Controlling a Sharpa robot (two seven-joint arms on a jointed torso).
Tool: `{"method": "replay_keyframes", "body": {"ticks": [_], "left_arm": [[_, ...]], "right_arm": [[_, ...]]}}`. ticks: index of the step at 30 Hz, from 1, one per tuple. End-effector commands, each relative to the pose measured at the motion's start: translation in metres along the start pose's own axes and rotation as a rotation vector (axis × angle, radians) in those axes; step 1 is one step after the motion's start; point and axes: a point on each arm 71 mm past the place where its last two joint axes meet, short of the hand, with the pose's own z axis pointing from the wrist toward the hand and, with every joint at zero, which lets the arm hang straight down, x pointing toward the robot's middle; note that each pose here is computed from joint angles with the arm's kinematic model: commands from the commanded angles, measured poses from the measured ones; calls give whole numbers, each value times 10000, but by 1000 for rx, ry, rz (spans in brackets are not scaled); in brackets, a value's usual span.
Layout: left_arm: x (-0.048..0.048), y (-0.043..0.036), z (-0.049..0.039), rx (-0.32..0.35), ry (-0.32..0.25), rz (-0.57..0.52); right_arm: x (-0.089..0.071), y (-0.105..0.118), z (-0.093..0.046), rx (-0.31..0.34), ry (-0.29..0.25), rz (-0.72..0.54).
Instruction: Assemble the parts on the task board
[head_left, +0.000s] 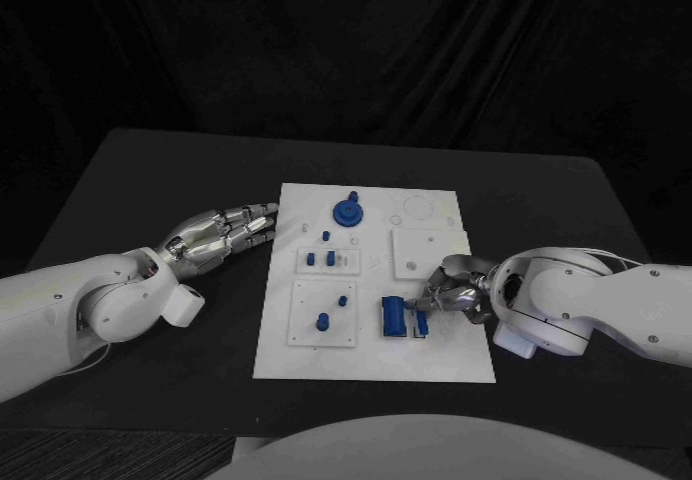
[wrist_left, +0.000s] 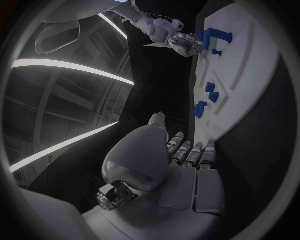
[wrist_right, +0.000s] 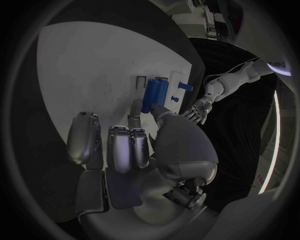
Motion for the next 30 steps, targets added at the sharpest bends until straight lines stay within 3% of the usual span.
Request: {"method": "replay_keyframes", "body": {"ticks": [1, 8, 30], "left_arm": [[60, 37, 18, -16, 31, -16], [57, 41, 16, -18, 32, -17], [56, 48, 12, -22, 33, -18]], "right_arm": [[-3, 24, -9, -34, -27, 7], [-4, 38, -9, -46, -32, 6], [13, -34, -6, 26, -15, -62]]}}
